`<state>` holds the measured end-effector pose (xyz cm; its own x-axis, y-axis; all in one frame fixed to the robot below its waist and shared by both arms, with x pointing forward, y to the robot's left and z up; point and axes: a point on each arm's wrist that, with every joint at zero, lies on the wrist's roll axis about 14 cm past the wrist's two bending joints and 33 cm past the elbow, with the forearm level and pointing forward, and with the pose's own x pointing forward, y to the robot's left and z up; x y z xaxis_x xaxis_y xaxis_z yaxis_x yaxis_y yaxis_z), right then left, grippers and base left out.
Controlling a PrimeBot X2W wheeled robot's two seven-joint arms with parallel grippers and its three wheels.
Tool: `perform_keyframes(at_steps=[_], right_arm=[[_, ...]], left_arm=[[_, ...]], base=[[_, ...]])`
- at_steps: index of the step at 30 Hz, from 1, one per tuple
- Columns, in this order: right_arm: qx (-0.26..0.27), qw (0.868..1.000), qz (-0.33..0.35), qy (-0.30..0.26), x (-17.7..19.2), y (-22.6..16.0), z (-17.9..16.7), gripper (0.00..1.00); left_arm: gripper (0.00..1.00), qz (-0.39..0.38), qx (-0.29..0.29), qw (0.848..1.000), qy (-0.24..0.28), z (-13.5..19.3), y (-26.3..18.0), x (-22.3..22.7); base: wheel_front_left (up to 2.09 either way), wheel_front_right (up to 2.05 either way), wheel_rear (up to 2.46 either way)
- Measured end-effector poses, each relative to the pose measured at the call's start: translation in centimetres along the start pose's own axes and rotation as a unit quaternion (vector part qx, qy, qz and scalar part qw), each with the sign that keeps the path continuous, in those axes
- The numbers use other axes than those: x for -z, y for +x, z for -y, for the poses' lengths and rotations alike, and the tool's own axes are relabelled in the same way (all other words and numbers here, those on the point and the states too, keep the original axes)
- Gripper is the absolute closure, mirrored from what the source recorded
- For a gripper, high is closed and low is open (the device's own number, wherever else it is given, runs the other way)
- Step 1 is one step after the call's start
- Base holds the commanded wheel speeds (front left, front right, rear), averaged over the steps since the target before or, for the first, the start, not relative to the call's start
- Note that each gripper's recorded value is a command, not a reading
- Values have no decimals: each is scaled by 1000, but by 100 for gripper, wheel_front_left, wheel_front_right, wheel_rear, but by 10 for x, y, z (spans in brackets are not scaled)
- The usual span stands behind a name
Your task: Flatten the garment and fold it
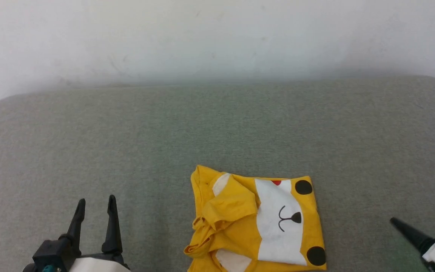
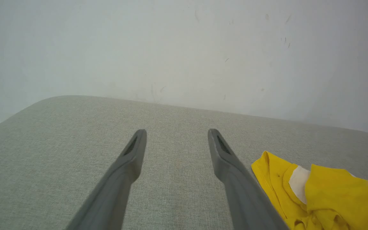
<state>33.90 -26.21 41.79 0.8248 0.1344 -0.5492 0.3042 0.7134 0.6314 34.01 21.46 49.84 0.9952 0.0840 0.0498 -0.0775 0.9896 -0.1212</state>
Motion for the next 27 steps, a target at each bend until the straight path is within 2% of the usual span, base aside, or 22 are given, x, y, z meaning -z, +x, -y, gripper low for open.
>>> perform_keyframes(at_steps=[3, 6, 9, 14, 15, 16, 17, 19, 23, 25, 27], right_arm=[[-15, 994, -95, 47, 39, 13, -6, 0], [-63, 983, -160, 65, 68, 28, -42, 0], [-103, 971, -205, 61, 90, 41, -78, 0], [-122, 957, -261, 41, 120, 53, -103, 0], [-123, 955, -268, 37, 124, 54, -106, 56], [-125, 954, -272, 31, 128, 56, -110, 82], [-127, 953, -274, 25, 130, 57, -112, 100], [-124, 953, -275, -8, 133, 59, -114, 100], [-136, 953, -238, -129, 117, 58, -125, 100], [-151, 945, -207, -205, 103, 54, -137, 100], [-150, 923, -176, -306, 87, 49, -139, 100]], left_arm=[[0, 4, -14, 1000, -4, -6, -2, -2], [0, 6, -27, 1000, -6, -12, -5, -3], [0, 2, -36, 999, -7, -17, -8, -1], [0, 0, -44, 999, -11, -20, -8, 1], [0, 1, -43, 999, -12, -20, -7, 0], [0, 2, -45, 999, -12, -21, -8, 0], [0, 1, -46, 999, -11, -22, -8, 0], [0, 1, -49, 999, -9, -24, -9, 0], [0, 4, -50, 999, -9, -24, -8, -2], [0, 5, -46, 999, -9, -22, -6, -2], [0, 5, -37, 999, -9, -18, -4, -2]], base=[[0, 0, 0], [0, 0, 0], [0, 0, 0], [0, 0, 0], [0, 0, 0], [0, 0, 0], [0, 0, 0], [0, 0, 0], [0, 0, 0], [0, 0, 0], [0, 0, 0]])
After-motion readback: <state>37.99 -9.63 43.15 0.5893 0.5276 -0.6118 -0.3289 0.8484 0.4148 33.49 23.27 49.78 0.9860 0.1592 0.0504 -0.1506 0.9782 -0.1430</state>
